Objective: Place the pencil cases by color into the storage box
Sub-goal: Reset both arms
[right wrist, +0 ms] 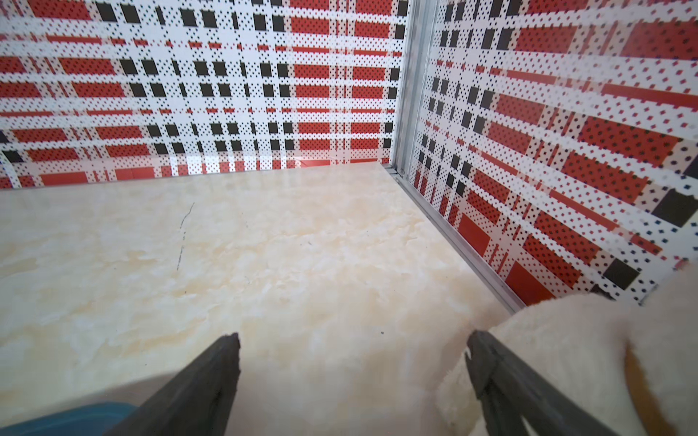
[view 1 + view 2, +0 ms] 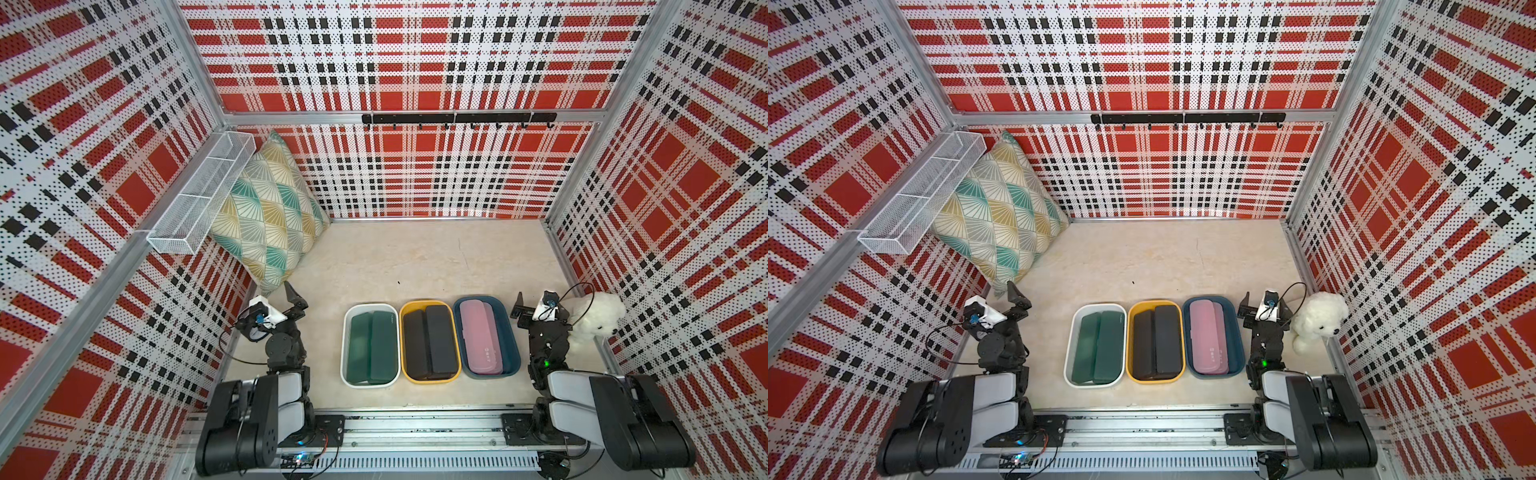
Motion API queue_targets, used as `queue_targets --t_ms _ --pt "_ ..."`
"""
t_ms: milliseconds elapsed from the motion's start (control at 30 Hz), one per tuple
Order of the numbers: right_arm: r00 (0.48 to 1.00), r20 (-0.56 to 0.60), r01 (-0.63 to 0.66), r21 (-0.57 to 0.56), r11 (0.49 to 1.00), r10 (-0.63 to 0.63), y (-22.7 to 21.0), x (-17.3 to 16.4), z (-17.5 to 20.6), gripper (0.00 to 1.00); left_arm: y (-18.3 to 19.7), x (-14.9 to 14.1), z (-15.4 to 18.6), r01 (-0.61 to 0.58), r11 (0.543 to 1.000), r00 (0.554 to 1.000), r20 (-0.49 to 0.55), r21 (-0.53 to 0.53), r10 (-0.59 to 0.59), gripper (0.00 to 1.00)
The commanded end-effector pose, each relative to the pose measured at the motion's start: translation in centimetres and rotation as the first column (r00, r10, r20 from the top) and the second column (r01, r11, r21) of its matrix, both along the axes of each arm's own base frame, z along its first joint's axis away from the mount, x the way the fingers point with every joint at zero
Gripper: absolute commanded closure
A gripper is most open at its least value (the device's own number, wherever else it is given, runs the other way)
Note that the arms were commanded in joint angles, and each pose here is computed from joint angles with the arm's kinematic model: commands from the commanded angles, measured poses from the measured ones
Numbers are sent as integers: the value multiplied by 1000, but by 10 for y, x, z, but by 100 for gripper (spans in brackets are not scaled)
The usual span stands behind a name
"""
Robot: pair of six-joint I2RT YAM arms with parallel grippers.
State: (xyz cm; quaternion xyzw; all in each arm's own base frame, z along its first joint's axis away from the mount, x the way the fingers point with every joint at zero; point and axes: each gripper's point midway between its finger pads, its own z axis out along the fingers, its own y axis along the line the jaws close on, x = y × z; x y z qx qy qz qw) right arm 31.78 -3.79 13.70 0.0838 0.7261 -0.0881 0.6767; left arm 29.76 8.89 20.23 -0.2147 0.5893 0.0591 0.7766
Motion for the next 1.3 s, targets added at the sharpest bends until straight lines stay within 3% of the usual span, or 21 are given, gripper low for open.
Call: queue_targets --t_ms 0,100,300,500,700,833,1033,1133,1167,1233,1267 --pt "987 135 -90 38 995 84 12 14 29 0 -19 -19 -5 105 994 993 48 11 -105 11" --pt "983 130 -136 25 990 132 20 27 19 0 -25 -5 -11 147 989 989 16 30 -147 14" --pt "944 -102 -313 18 949 313 51 75 -13 0 -35 -2 -6 170 982 985 12 76 -171 15" --pt "946 -82 -314 15 949 314 51 73 -11 0 -33 -27 13 131 988 986 89 80 -138 15" --pt "945 -89 -313 18 950 313 51 73 -12 0 -20 -39 -4 47 996 999 -1 78 -47 12" --pt "946 -88 -312 17 950 312 50 74 -11 0 -11 -51 -10 1 999 1000 12 42 -2 7" --pt "946 -89 -312 17 950 312 50 74 -12 0 -24 -28 -10 92 996 996 3 8 -92 7" --pt "946 -88 -312 17 950 312 50 73 -11 0 -42 -3 3 164 983 986 20 79 -166 9" --pt "946 -89 -312 17 950 312 50 73 -12 0 -47 5 -5 167 979 986 -24 119 -166 6" --pt "946 -88 -312 16 950 312 50 73 -11 0 -44 19 -23 152 983 987 -71 100 -146 6" --pt "946 -89 -311 17 950 311 50 73 -12 0 -47 24 -20 168 980 985 -49 106 -163 1"
